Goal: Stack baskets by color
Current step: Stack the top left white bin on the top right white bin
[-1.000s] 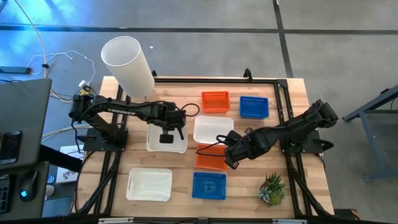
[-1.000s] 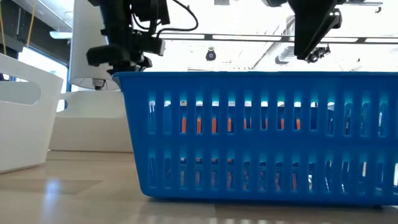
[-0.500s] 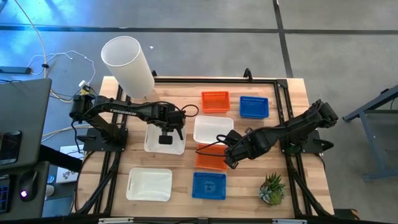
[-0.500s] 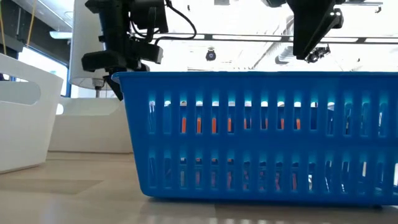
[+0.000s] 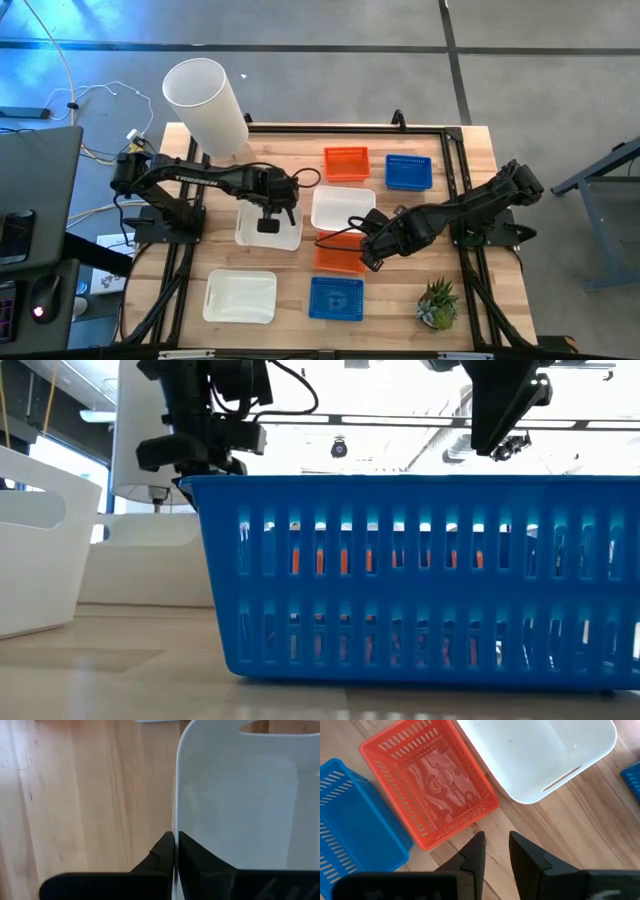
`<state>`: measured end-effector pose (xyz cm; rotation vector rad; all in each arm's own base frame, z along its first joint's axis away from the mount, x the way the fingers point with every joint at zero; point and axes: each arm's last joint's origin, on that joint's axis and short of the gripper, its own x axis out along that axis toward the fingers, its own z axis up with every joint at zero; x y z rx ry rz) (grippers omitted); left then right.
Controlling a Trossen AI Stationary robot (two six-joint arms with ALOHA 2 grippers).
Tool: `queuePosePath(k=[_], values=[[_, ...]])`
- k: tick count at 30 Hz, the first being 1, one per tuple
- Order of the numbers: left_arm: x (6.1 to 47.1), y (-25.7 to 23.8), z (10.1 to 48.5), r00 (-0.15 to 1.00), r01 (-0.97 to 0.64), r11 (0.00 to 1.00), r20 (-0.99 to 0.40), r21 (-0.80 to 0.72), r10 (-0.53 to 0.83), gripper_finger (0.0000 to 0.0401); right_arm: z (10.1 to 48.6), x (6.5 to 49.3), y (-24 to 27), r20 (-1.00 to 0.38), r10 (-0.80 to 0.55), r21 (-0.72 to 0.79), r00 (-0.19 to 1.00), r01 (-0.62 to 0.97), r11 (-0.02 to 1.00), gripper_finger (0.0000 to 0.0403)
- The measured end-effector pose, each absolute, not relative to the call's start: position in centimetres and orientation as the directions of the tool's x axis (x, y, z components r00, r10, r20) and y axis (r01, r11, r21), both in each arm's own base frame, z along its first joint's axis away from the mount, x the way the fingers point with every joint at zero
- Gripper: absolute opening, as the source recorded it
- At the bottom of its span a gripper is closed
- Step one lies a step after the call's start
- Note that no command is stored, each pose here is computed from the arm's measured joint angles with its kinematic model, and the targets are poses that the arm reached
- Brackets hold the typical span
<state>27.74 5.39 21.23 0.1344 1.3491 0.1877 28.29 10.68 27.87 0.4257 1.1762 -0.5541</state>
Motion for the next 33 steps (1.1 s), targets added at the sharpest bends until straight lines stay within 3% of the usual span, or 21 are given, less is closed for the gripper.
queuePosePath(k=[23,33], values=[[26.9,5.0,28.8,0.415,-0.134,0.957,-0.862,0.257,0.29,0.0,27.9,28.3,10.7,-0.94,-0.187,0.032,0.285,0.62,0.784,0.0073],[27.9,5.2,33.7,0.556,-0.146,0.945,-0.766,0.293,0.323,0.0,28.0,28.4,10.3,-0.897,-0.306,0.017,0.319,0.716,0.698,0.0073]])
